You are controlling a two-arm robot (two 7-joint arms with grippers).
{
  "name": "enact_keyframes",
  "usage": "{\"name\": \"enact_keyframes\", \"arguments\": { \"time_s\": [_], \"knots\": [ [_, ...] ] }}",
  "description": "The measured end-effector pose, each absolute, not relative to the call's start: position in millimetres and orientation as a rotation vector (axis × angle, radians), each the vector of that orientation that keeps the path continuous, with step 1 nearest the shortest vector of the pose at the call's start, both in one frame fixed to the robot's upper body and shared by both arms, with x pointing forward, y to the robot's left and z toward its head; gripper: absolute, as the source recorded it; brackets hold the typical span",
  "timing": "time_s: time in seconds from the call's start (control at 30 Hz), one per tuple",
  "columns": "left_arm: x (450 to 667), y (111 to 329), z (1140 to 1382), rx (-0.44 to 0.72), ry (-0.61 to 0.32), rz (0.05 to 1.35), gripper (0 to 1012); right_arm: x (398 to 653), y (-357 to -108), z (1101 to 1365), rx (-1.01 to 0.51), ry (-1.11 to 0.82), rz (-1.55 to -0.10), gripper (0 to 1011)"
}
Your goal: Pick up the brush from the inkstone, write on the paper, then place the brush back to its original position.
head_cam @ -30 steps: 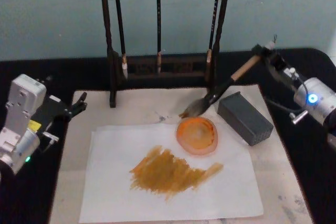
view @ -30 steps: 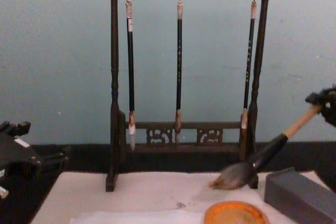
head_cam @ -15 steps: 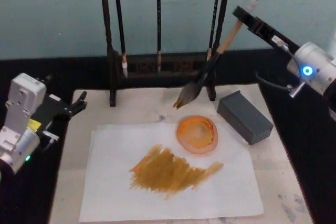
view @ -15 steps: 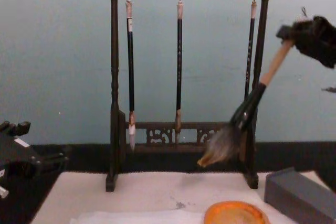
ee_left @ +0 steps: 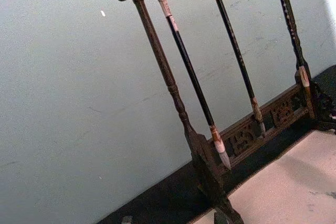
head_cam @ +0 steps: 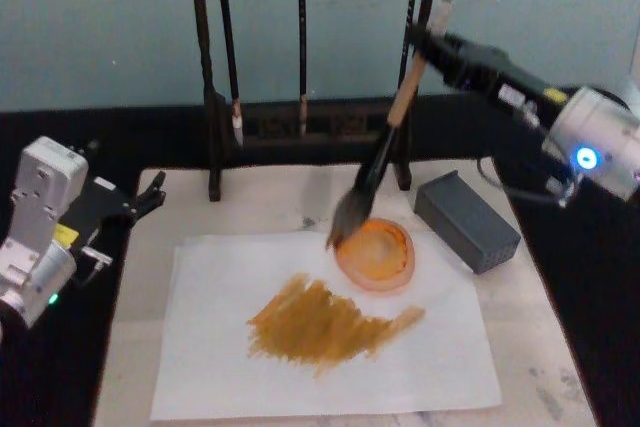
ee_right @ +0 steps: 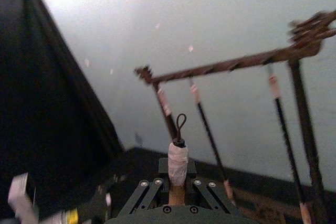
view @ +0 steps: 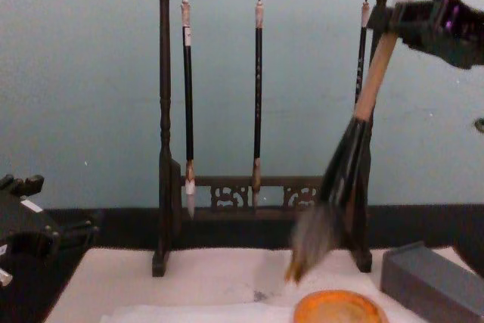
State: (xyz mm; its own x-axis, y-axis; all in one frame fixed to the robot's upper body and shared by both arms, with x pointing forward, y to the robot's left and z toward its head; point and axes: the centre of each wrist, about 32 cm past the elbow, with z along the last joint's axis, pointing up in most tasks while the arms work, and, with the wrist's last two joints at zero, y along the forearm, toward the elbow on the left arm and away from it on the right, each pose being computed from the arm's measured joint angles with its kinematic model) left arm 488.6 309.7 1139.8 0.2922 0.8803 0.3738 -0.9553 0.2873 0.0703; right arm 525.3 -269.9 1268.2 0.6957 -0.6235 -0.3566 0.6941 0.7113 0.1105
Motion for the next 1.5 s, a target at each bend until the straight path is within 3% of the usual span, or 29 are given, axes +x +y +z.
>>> {"name": "enact_keyframes", "arguments": {
  "time_s": [0.27,0.6,0.9,1.17,1.5],
  "knots": [
    [488.6,309.7,1139.8,0.304,-0.285,1.248,1010,491.4,-269.2,1263.2,0.115,0.200,-0.720,169],
    [488.6,309.7,1139.8,0.304,-0.285,1.248,1010,468.8,-269.8,1263.5,0.071,0.123,-0.696,169],
    [488.6,309.7,1139.8,0.304,-0.285,1.248,1010,449.4,-270.4,1245.0,0.069,0.034,-0.709,169],
    [488.6,309.6,1139.8,0.304,-0.285,1.248,1010,443.0,-264.4,1227.9,0.019,-0.027,-0.687,169],
    [488.6,309.6,1139.8,0.304,-0.285,1.248,1010,440.7,-255.8,1224.4,-0.013,-0.073,-0.635,169]
  ]
}}
